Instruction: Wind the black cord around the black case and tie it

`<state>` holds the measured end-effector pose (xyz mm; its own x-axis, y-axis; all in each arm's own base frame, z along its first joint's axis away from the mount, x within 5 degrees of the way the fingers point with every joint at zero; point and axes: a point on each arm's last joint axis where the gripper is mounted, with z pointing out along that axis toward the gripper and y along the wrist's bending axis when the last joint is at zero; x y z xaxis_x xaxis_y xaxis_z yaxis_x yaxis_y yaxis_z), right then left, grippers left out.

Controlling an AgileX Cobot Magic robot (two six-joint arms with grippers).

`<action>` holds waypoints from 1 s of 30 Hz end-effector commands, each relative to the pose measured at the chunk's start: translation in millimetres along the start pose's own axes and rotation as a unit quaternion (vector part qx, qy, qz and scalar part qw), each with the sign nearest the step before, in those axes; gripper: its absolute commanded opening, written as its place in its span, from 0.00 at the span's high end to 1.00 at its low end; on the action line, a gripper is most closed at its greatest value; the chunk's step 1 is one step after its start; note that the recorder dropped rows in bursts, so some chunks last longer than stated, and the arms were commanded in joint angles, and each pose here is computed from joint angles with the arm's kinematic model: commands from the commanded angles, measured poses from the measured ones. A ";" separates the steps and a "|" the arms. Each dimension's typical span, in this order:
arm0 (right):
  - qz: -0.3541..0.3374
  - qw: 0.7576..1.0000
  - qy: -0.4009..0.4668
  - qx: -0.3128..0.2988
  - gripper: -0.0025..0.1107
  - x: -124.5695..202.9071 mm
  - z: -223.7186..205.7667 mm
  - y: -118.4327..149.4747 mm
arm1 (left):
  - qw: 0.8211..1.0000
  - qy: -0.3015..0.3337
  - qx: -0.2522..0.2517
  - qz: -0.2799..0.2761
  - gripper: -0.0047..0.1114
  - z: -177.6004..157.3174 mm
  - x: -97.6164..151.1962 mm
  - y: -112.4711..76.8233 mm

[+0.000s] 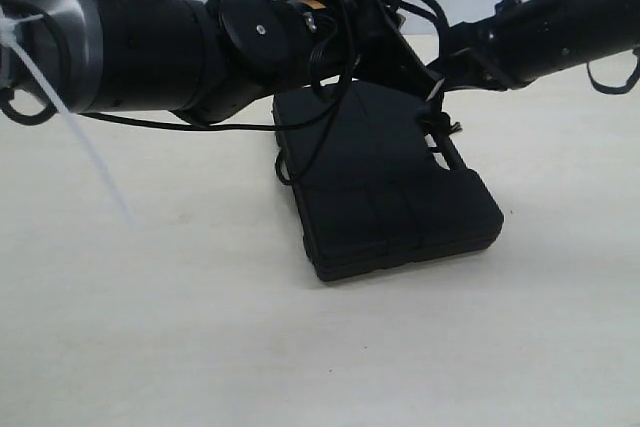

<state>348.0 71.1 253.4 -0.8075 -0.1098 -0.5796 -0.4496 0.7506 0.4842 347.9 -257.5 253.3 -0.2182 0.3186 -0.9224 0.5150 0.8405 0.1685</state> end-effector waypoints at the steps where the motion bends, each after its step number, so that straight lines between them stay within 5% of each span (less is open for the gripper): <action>1: -0.032 0.999 -0.002 0.032 0.94 -1.8 5.7 3.5 | 1.000 0.003 0.005 -0.003 0.96 -0.1 0.9 -1.0; 26: -0.060 0.993 0.081 0.060 0.94 14.6 30.5 -4.4 | 1.000 0.028 0.003 0.006 0.96 15.0 20.9 -5.0; 30: -0.071 0.993 0.076 0.063 0.81 13.5 30.6 -4.9 | 0.999 0.023 0.003 0.024 0.96 15.0 20.1 -5.1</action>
<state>353.2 83.0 221.6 -0.8088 -0.2722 -0.5214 -0.4808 0.8166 0.3195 351.1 -263.5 228.3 -0.2503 0.3779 -0.8914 0.5551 0.8103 0.1876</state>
